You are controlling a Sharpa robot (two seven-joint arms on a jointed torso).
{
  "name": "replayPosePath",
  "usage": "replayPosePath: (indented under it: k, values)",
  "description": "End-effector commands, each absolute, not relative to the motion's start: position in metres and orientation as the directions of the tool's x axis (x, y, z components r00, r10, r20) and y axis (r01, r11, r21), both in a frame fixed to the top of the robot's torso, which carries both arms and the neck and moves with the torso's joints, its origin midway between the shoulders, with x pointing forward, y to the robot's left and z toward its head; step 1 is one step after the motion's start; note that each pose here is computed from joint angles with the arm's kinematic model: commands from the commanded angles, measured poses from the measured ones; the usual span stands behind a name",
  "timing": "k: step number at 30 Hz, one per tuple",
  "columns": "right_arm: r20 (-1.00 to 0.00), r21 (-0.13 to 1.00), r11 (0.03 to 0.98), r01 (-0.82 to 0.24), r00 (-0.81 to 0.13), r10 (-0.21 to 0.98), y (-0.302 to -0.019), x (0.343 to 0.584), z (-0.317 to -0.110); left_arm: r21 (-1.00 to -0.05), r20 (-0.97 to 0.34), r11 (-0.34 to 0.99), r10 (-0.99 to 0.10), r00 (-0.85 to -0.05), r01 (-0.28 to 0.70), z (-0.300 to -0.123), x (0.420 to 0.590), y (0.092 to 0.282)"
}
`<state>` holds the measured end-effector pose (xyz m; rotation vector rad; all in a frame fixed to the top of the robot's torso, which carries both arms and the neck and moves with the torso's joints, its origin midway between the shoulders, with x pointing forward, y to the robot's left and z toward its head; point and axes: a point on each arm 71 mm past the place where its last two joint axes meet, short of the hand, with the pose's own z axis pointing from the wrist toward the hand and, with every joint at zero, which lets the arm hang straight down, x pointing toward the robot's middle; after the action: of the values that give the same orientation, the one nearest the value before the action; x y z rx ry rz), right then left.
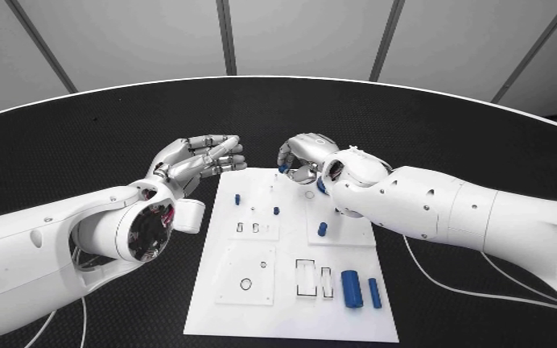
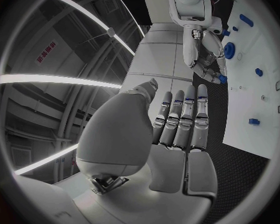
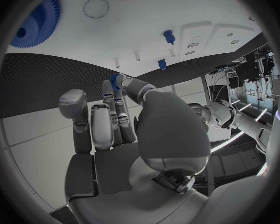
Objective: Assemble the parts on the task board
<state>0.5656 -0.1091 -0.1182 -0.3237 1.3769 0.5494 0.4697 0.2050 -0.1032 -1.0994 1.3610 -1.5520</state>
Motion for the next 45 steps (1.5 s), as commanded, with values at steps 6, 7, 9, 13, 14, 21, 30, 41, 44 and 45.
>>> replayPosePath:
  k: [6, 7, 9, 13, 14, 21, 30, 41, 44, 45]
  values:
    - [-0.981, 0.095, 0.829, -0.551, 0.091, 0.172, -0.1003, 0.5681, -0.1179, -0.993, 0.109, -0.121, -0.94, -0.322, 0.016, -0.102, 0.47, 0.2039]
    - [-0.981, 0.095, 0.829, -0.551, 0.089, 0.171, -0.0997, 0.5682, -0.118, -0.993, 0.109, -0.121, -0.94, -0.322, 0.017, -0.1019, 0.47, 0.2038]
    - [-0.982, 0.094, 0.829, -0.551, 0.085, 0.168, -0.0984, 0.5685, -0.1184, -0.992, 0.109, -0.121, -0.94, -0.323, 0.017, -0.1016, 0.47, 0.2036]
    - [-0.984, 0.092, 0.831, -0.548, 0.076, 0.159, -0.0974, 0.5696, -0.1193, -0.992, 0.109, -0.121, -0.94, -0.324, 0.018, -0.1011, 0.47, 0.2033]
    - [-0.985, 0.092, 0.832, -0.547, 0.074, 0.158, -0.0975, 0.5699, -0.1195, -0.992, 0.109, -0.121, -0.94, -0.324, 0.018, -0.101, 0.47, 0.2033]
    - [-0.987, 0.092, 0.842, -0.531, 0.065, 0.149, -0.0989, 0.5716, -0.1207, -0.992, 0.109, -0.122, -0.94, -0.324, 0.018, -0.1006, 0.47, 0.2036]
    - [-0.988, 0.092, 0.848, -0.522, 0.061, 0.145, -0.0998, 0.572, -0.1211, -0.992, 0.109, -0.121, -0.94, -0.324, 0.018, -0.1004, 0.4699, 0.2038]
    - [-0.989, 0.09, 0.849, -0.52, 0.053, 0.138, -0.0966, 0.5734, -0.122, -0.992, 0.109, -0.122, -0.939, -0.326, 0.018, -0.1002, 0.4697, 0.203]
    - [-0.989, 0.089, 0.851, -0.518, 0.054, 0.137, -0.0958, 0.5748, -0.1221, -0.992, 0.109, -0.122, -0.939, -0.326, 0.018, -0.1001, 0.4696, 0.203]
    - [-0.989, 0.089, 0.851, -0.518, 0.055, 0.137, -0.0955, 0.575, -0.1221, -0.992, 0.109, -0.122, -0.939, -0.326, 0.017, -0.1001, 0.4696, 0.203]
